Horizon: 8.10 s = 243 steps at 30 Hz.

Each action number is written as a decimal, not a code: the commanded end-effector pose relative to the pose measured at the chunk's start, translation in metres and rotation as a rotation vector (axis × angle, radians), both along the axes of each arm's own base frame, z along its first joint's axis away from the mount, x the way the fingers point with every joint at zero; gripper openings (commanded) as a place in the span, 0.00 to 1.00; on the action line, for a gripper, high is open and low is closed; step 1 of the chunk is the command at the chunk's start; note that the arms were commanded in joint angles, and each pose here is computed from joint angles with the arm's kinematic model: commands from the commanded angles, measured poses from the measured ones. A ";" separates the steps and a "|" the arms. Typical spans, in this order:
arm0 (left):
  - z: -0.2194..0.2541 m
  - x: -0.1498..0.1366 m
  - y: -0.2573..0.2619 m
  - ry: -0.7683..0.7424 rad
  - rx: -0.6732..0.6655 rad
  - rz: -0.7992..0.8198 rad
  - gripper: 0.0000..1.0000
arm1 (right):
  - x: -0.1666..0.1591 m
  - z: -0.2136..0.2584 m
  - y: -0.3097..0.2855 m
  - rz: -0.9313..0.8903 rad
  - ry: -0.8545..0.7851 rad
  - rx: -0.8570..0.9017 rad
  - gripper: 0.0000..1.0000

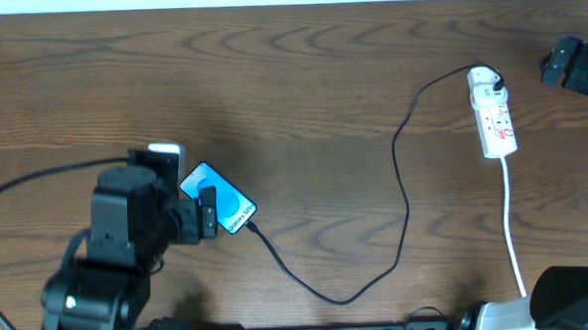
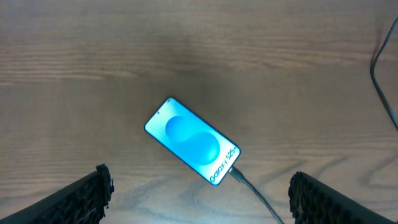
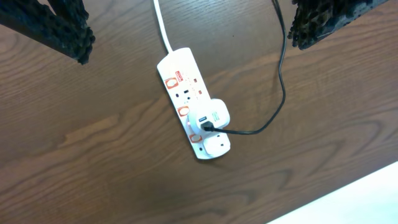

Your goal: Plug charger to phone and switch on socket

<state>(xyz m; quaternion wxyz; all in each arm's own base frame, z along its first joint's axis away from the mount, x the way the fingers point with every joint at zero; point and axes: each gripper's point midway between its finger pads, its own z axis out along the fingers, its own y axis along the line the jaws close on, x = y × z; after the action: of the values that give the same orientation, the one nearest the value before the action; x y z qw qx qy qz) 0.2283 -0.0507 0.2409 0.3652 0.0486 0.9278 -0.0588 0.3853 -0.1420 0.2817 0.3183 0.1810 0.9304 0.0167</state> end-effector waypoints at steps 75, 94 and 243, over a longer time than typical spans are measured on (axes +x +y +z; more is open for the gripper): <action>-0.061 0.018 0.041 -0.826 -0.124 0.172 0.92 | 0.001 -0.003 0.001 -0.009 0.009 0.006 0.99; -0.104 0.015 0.041 -0.654 -0.097 0.180 0.92 | 0.001 -0.002 0.001 -0.009 0.008 0.006 0.99; -0.104 0.015 0.041 -0.652 -0.097 0.180 0.93 | -0.111 -0.115 0.124 0.194 -0.825 -0.176 0.99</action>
<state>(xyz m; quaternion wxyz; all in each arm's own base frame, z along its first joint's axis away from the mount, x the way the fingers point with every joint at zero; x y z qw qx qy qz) 0.2447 -0.0123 0.1522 0.6662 -0.0269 0.7431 -0.0567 0.2791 -0.0216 0.1738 0.6710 0.0413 0.7398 0.0287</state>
